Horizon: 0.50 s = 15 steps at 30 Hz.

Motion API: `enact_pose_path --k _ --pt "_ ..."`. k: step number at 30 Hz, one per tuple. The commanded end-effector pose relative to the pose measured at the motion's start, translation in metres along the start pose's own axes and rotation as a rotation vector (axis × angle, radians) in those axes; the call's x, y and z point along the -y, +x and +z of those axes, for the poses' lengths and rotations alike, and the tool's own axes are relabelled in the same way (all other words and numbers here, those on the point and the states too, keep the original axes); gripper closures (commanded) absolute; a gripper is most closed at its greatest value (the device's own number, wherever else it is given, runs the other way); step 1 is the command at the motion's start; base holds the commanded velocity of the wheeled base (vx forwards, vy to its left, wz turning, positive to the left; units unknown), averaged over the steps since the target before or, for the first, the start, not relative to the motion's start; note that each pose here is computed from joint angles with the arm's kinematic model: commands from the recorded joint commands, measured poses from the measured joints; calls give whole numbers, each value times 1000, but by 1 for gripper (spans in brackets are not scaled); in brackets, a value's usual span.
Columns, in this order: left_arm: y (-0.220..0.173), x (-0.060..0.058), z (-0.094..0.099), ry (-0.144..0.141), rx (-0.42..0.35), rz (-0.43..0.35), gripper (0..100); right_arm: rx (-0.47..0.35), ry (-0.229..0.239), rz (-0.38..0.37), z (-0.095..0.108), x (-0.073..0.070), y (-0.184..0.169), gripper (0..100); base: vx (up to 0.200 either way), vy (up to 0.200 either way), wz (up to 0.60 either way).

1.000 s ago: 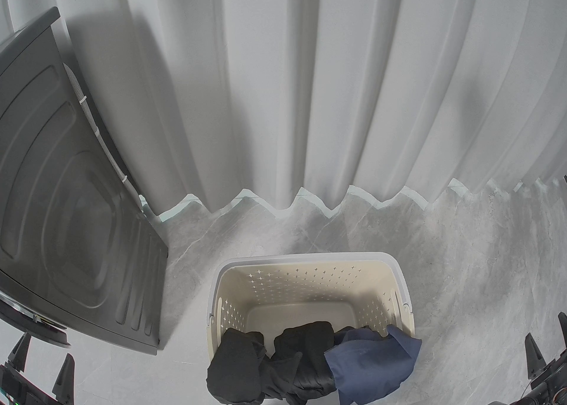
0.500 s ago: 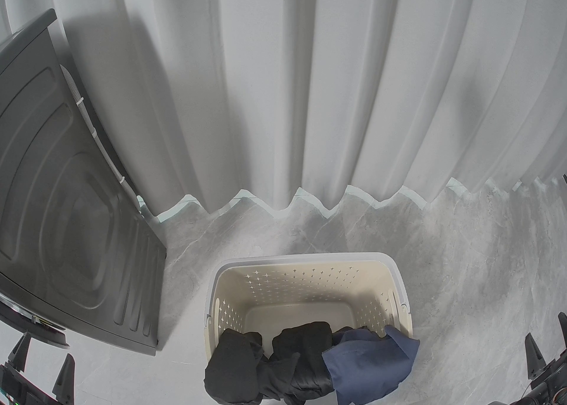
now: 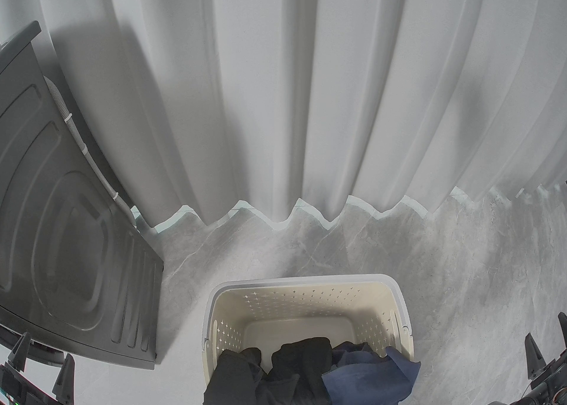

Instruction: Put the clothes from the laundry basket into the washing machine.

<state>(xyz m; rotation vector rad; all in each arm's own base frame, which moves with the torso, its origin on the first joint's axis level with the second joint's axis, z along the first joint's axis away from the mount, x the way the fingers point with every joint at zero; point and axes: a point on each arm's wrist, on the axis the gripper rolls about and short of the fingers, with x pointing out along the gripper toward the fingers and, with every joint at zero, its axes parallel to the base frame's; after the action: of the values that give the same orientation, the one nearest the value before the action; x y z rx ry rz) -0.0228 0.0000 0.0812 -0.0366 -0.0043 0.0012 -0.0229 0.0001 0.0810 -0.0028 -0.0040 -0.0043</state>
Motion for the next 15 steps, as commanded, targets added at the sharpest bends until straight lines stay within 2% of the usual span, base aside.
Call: enact_pose_path --k 1,3,15 --pt "0 0 -5 0 -4 0 0 -1 0 -2 -5 0 0 0 200 0 0" --pt "0 0 -5 0 -4 0 0 -1 0 0 -5 0 0 0 200 0 0" --pt "0 0 -5 0 -4 0 0 -1 0 -2 -5 0 0 0 0 0 0"
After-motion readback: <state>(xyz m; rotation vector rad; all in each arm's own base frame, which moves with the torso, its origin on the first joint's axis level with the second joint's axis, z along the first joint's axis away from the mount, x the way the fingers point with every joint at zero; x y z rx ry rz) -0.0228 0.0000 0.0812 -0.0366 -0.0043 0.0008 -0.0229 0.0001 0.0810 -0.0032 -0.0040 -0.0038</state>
